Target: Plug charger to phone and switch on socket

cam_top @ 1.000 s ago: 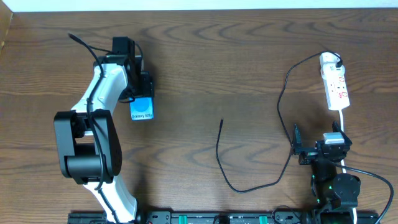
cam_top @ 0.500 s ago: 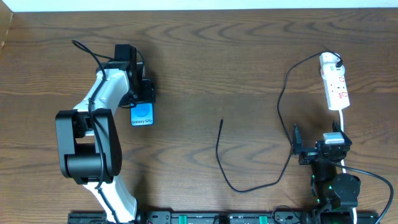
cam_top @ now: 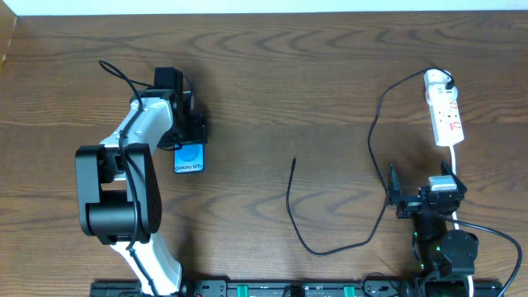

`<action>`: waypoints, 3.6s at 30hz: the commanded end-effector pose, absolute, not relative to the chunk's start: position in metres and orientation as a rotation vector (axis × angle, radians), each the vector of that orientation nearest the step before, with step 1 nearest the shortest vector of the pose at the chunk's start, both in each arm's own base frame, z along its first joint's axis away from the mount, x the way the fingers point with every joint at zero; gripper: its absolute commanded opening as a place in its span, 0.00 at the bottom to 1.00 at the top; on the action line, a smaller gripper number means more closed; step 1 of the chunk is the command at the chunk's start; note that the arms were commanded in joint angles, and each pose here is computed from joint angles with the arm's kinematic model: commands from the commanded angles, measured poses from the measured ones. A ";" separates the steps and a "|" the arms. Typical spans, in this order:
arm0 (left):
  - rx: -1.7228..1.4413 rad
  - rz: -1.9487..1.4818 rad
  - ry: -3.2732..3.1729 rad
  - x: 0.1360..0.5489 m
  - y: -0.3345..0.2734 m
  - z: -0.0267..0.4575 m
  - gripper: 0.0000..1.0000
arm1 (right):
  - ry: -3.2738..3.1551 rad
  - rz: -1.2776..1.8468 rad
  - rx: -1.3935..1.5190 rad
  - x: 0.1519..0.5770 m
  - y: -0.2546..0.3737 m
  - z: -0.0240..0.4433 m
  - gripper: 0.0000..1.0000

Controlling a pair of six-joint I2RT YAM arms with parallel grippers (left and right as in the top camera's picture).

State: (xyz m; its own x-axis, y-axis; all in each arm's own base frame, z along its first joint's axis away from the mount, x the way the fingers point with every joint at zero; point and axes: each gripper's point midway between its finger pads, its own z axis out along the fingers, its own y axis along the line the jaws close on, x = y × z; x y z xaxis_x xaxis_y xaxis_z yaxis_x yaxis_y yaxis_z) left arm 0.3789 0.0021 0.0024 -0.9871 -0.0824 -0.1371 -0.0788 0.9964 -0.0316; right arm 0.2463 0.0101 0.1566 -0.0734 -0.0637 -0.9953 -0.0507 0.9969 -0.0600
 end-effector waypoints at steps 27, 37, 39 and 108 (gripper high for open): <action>-0.122 -0.080 3.015 0.373 -0.002 0.006 0.93 | 1.646 -0.012 -0.072 0.246 0.008 0.156 0.99; -0.124 -0.080 3.032 0.368 -0.003 0.003 0.93 | 1.646 -0.012 -0.073 0.246 0.008 0.156 0.99; -0.124 -0.080 3.041 0.364 -0.003 0.000 0.93 | 1.646 -0.012 -0.072 0.246 0.008 0.156 0.99; -0.127 -0.004 3.042 0.361 0.006 -0.007 0.86 | 1.646 -0.012 -0.072 0.246 0.008 0.156 0.99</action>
State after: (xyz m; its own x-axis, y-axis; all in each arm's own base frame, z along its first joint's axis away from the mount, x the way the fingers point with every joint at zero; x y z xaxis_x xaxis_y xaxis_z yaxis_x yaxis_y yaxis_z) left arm 0.3691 0.0042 -0.0026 -0.9896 -0.0828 -0.1172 -0.0813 0.9965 -0.0175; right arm 0.2463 0.0101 0.1566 -0.0734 -0.0637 -0.9953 -0.0507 0.9969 -0.0600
